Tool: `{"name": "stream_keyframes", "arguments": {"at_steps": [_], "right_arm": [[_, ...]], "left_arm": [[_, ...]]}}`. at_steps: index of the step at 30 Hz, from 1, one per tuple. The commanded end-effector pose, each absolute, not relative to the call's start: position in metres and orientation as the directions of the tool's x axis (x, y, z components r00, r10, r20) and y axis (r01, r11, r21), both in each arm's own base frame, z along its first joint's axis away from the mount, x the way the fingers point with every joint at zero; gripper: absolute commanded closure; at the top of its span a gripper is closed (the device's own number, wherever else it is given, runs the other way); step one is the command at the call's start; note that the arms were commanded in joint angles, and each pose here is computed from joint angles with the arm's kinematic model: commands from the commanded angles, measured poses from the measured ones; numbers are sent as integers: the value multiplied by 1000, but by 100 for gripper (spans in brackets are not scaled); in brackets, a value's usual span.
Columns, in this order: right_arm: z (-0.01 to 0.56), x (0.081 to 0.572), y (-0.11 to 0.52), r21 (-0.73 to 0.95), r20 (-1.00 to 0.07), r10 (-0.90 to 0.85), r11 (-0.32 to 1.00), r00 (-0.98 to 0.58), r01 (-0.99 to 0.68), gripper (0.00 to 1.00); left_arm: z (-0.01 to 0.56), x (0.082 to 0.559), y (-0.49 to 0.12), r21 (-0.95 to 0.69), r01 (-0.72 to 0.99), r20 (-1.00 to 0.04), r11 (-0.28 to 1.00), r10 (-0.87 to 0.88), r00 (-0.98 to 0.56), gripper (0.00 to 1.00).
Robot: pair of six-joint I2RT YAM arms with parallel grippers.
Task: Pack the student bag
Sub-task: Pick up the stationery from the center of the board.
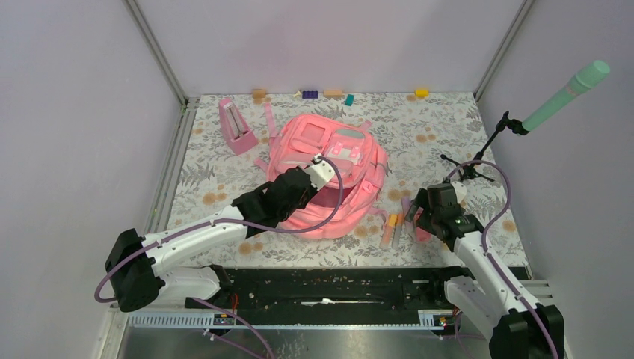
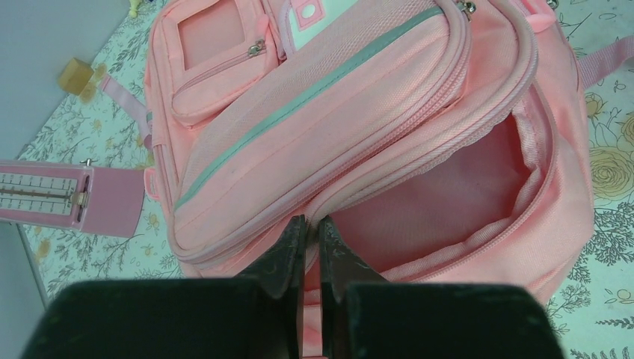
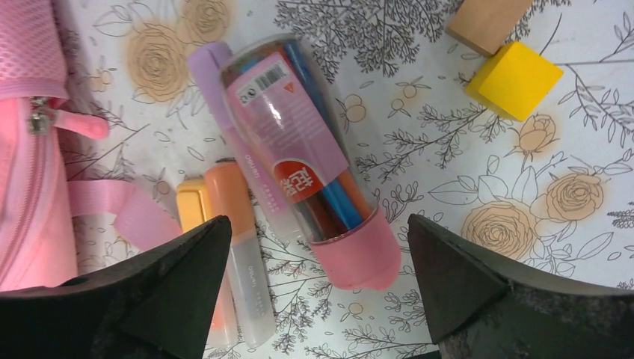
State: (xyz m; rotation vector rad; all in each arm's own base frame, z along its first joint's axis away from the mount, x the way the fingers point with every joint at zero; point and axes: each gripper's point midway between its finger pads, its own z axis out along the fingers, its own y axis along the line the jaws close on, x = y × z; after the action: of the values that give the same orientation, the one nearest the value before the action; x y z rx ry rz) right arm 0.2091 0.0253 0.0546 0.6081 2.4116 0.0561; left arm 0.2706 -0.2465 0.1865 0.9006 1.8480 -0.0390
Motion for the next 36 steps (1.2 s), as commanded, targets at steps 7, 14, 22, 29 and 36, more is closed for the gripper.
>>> {"name": "stream_keyframes", "arguments": {"at_steps": [7,14,22,29,36], "right_arm": [[41,214,19,187,-544,507,850,-669,493,11],[34,220,22,193,-509,527,841,-681,506,15],[29,230,22,187,-479,534,838,-697,513,26],[23,234,22,191,-446,549,830,-707,524,41],[25,234,20,197,-458,555,825,-694,530,70]], "left_arm": [[238,285,-245,311,490,-895,814,424,-136,100],[236,285,-244,312,491,-893,814,427,-141,100],[237,284,-242,312,484,-894,818,425,-141,100],[236,284,-241,314,484,-893,817,428,-143,100],[237,284,-240,317,479,-893,819,428,-141,100]]}}
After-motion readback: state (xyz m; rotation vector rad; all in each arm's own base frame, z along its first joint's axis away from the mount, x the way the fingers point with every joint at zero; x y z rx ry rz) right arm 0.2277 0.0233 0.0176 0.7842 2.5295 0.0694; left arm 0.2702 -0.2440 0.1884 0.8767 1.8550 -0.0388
